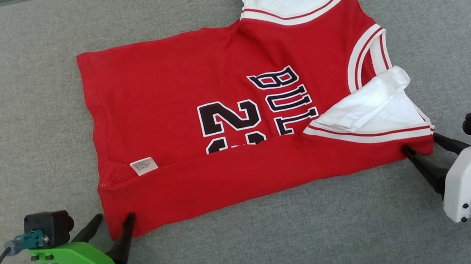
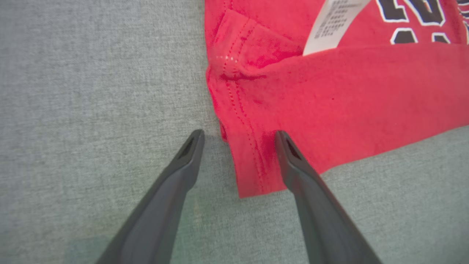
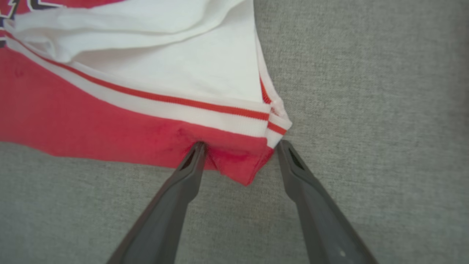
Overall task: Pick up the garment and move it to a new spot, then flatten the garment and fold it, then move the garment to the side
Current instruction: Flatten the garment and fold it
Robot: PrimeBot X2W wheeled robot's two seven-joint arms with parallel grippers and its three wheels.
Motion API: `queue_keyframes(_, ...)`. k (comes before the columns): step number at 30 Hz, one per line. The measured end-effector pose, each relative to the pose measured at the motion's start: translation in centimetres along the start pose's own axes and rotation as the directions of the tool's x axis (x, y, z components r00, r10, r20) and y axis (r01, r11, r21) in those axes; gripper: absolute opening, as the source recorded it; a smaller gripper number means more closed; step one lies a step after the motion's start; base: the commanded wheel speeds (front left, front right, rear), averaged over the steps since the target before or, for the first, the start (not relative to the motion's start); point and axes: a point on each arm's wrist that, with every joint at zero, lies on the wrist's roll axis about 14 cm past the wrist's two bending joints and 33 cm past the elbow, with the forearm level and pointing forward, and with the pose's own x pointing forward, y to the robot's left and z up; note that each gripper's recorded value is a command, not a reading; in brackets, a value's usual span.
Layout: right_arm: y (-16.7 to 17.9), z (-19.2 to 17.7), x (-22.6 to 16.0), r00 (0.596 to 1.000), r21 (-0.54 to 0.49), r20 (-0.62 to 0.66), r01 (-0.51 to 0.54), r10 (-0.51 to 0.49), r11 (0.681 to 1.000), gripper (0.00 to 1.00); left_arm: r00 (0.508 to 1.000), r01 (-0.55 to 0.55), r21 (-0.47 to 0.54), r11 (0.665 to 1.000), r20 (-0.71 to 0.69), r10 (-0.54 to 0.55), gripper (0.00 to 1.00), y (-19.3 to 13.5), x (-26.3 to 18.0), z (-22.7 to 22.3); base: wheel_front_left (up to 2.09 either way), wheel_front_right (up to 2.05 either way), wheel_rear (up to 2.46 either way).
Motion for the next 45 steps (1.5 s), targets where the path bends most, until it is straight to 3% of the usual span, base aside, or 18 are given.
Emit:
queue_keyframes(6,0.6,-0.1,0.6,1.0,-0.002,-0.014,-0.022,0.022,1.0,1.0,0.997,0.025,0.0,1.0,-0.073,-0.025,1.0,-0.4,0.4,-1.5,0.0,0.0,0.0)
queue_keyframes(7,0.7,-0.1,0.8,0.999,0.0,-0.021,-0.028,0.028,1.0,1.0,0.996,0.028,-0.009,1.0,-0.079,-0.029,0.73,-0.5,0.5,-1.6,0.0,0.0,0.0)
queue_keyframes(8,0.8,-0.2,0.9,0.999,0.001,-0.025,-0.033,0.033,0.999,1.0,0.995,0.03,-0.014,0.999,-0.093,-0.031,0.0,-0.4,0.7,-1.9,0.0,0.0,0.0)
queue_keyframes(9,0.9,-0.2,1.0,0.999,0.001,-0.028,-0.036,0.036,0.999,1.0,0.994,0.039,-0.014,0.999,-0.104,-0.04,0.0,-0.5,0.8,-2.0,0.0,0.0,0.0)
queue_keyframes(10,0.9,-0.2,1.1,0.999,-0.003,-0.03,-0.039,0.038,0.999,0.25,0.993,0.042,-0.013,0.999,-0.107,-0.043,0.0,-0.5,0.9,-2.0,0.0,0.0,0.0)
queue_keyframes(11,0.9,-0.2,1.2,0.999,-0.006,-0.034,-0.041,0.041,0.999,0.0,0.994,0.042,-0.022,0.999,-0.102,-0.045,0.0,-0.4,1.1,-1.8,0.0,0.0,0.0)
queue_keyframes(21,-1.7,0.2,-2.3,0.997,-0.024,-0.075,-0.027,0.026,0.999,0.0,0.986,0.13,0.009,0.992,-0.105,-0.128,0.0,-1.4,-1.7,-0.6,0.0,0.0,0.0)
queue_keyframes(29,-3.0,-3.0,-5.7,0.98,0.038,-0.2,0.002,0.005,0.999,0.0,0.965,0.209,-0.037,0.977,-0.155,-0.212,0.0,-4.0,-4.0,-2.6,0.0,0.0,0.0)
queue_keyframes(30,-3.1,-3.1,-5.8,0.979,0.04,-0.202,0.007,0.001,0.999,0.13,0.964,0.206,-0.047,0.977,-0.163,-0.211,0.0,-4.0,-4.1,-2.9,0.0,0.0,0.0)
queue_keyframes(31,-3.3,-3.0,-5.8,0.981,0.036,-0.196,0.018,-0.01,0.999,0.44,0.964,0.199,-0.056,0.978,-0.169,-0.205,0.0,-3.8,-4.0,-3.2,0.0,0.0,0.0)
queue_keyframes(32,-3.4,-3.0,-5.7,0.981,0.031,-0.194,0.025,-0.019,0.999,1.0,0.965,0.191,-0.059,0.98,-0.174,-0.199,0.25,-3.7,-3.9,-3.4,0.0,0.0,0.0)
queue_keyframes(34,-3.6,-3.3,-5.7,0.978,0.0,-0.206,0.038,-0.038,0.999,1.0,0.967,0.17,-0.043,0.984,-0.184,-0.175,0.57,-3.2,-3.7,-3.7,0.0,0.0,0.0)
queue_keyframes(36,-3.1,-2.6,-5.7,0.984,0.01,-0.178,0.031,-0.028,0.999,1.0,0.974,0.16,-0.022,0.987,-0.159,-0.161,1.0,-3.2,-3.5,-3.2,0.0,0.0,0.0)
queue_keyframes(41,-3.7,1.4,-6.7,0.995,-0.067,-0.089,0.045,-0.05,0.997,1.0,0.992,0.108,0.076,0.991,-0.068,-0.103,1.0,-2.0,-3.8,0.0,0.0,0.0,0.0)
queue_keyframes(45,-3.7,7.5,-6.0,0.998,-0.188,0.033,0.056,-0.051,0.981,1.0,0.993,0.112,0.165,0.98,0.004,-0.114,1.0,-1.9,-3.0,4.1,0.0,0.0,0.0)
